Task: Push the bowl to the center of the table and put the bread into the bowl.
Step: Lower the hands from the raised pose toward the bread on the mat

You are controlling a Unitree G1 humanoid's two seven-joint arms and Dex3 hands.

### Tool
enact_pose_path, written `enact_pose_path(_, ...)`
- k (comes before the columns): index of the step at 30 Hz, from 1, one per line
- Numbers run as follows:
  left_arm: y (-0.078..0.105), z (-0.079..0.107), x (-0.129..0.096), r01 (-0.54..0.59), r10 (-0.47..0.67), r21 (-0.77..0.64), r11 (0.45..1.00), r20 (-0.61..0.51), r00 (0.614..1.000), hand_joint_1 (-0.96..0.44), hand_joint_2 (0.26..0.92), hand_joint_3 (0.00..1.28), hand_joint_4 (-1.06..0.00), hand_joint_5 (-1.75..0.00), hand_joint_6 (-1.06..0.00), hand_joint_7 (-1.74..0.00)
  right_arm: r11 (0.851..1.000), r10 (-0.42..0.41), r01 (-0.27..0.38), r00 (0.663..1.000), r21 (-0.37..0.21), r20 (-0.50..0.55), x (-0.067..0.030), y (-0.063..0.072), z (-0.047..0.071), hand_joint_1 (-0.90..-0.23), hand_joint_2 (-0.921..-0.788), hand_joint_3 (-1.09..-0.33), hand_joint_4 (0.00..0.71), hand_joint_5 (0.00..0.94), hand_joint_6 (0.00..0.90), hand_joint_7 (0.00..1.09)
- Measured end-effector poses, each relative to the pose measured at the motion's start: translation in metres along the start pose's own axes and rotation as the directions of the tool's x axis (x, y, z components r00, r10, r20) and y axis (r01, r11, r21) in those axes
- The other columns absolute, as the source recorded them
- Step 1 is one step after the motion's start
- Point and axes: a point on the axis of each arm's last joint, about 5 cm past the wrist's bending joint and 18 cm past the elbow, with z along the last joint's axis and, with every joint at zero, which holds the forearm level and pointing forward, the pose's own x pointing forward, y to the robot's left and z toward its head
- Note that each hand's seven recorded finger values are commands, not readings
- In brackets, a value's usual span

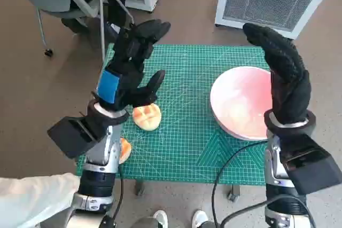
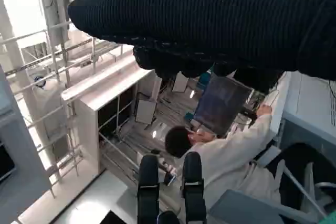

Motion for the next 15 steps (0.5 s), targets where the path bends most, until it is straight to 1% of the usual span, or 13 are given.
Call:
enact_pose_path(8,0.0001,-0.0008,-0.0004,-0.001,0.001,-0.001,1.0,-0.004,1.0,-0.3,0.752,0.73,0.0,-0.61,0.0,-0.84,1.0,-0.002,0.002,1.0,0.022,0.001,-0.0002,-0.0004,-0.0003,-0.54,-0.921,-0.742,0.312,0.009,0.0,0.74)
enact_pose_path(15,0.0004,-0.0016,-0.0008,-0.003,0.003,-0.003,1.0,-0.009,1.0,-0.3,0.754,0.73,0.0,-0.61,0.0,-0.84,1.0,0.004,-0.003,1.0,0.024,-0.006,-0.0006,0.0,-0.001,-0.541,-0.921,-0.741,0.31,0.007,-0.001,0.74)
